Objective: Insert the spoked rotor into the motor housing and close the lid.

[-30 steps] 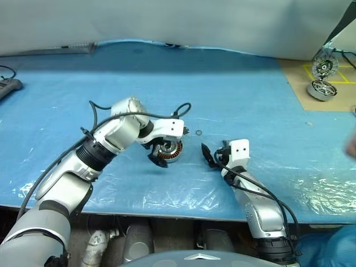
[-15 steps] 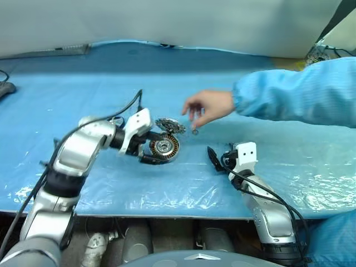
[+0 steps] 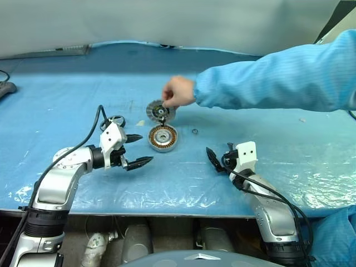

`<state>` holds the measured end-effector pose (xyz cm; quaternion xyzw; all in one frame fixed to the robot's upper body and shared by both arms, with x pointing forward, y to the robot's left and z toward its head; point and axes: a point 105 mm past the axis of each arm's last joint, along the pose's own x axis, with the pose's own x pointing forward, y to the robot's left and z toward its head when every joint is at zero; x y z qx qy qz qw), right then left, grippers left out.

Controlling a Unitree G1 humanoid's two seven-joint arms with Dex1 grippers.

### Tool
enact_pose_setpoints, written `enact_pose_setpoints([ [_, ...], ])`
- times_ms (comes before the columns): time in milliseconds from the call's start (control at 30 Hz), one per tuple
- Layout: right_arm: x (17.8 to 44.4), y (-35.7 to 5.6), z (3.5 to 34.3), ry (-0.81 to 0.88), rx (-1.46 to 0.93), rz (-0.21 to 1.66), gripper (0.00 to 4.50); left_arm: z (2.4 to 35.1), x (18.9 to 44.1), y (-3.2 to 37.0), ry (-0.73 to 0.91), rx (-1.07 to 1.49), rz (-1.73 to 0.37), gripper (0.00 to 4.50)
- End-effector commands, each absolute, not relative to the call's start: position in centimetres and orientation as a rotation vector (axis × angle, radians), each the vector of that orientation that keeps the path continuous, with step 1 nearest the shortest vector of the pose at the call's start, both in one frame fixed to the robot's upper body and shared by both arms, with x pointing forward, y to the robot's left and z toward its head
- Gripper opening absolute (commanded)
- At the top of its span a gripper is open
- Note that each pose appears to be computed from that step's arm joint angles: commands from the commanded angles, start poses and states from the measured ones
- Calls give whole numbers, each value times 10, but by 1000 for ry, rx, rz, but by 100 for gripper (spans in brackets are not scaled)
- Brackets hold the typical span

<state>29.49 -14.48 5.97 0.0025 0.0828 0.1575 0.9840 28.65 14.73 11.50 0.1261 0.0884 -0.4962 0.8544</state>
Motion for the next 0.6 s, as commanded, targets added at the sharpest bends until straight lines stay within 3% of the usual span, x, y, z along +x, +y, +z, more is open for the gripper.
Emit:
enact_pose_setpoints([
  [33, 296, -142, 73, 119, 6, 331, 450, 117, 286, 145, 171, 266, -1054, 446],
  [600, 295, -142, 71, 120, 2, 328, 450, 112, 289, 141, 169, 268, -1077, 446],
])
